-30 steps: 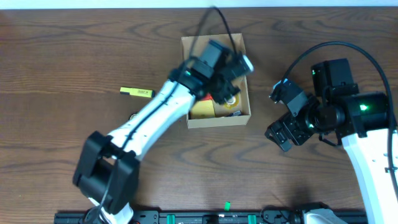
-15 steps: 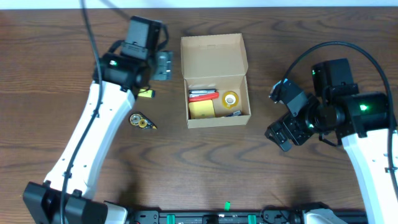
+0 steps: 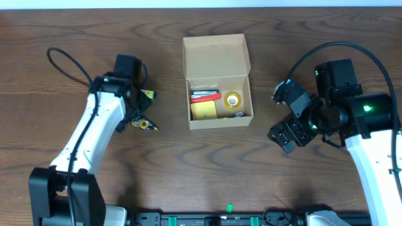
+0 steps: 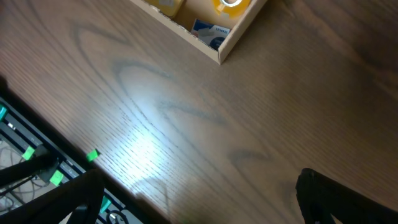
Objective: Pack container
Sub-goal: 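Lower the left gripper and grasp the correction-tape dispenser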
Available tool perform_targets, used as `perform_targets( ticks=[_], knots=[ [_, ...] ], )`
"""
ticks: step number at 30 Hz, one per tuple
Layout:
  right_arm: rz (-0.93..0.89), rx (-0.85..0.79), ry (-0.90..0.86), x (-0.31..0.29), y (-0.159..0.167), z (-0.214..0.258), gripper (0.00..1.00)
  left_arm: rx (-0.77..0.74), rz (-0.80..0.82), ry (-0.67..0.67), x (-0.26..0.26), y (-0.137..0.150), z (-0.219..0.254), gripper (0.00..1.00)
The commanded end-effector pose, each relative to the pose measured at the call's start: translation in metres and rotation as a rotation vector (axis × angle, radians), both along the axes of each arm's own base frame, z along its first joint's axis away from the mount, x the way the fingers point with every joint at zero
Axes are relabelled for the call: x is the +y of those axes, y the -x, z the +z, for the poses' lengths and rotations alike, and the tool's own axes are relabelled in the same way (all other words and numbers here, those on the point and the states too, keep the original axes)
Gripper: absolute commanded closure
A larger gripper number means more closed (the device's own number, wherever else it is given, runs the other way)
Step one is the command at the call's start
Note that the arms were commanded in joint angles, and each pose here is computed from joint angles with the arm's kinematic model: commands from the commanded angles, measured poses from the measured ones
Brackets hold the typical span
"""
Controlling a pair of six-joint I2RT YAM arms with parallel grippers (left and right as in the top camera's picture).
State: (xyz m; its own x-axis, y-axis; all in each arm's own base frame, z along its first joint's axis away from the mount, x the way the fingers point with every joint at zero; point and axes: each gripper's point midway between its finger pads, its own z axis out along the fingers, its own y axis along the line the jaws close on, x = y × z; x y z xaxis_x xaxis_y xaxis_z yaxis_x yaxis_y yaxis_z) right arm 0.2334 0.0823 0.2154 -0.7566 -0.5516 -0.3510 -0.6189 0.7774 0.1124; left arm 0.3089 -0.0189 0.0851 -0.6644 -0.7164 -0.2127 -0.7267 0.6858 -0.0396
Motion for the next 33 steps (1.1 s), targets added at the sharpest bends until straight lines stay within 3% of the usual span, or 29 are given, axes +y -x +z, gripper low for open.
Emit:
perform_targets(
  ticks=[1, 18, 28, 30, 33],
  knots=[
    [0.003, -0.015, -0.003, -0.001, 0.0, 0.003, 0.01, 0.014, 0.077, 0.034, -0.002, 0.009, -0.016, 0.19],
    [0.002, -0.015, -0.003, -0.001, 0.0, 0.003, 0.01, -0.089, 0.122, 0.103, -0.01, 0.006, -0.07, 0.23],
    [0.002, -0.015, -0.003, -0.001, 0.0, 0.003, 0.01, -0.05, 0.146, 0.128, -0.014, 0.004, -0.093, 0.24],
    [0.003, -0.015, -0.003, -0.001, 0.0, 0.003, 0.01, -0.053, 0.159, 0.13, -0.013, 0.003, -0.093, 0.26],
    [0.003, -0.015, -0.003, -0.001, 0.0, 0.003, 0.01, -0.049, 0.177, 0.151, -0.012, 0.003, -0.093, 0.38]
  ],
)
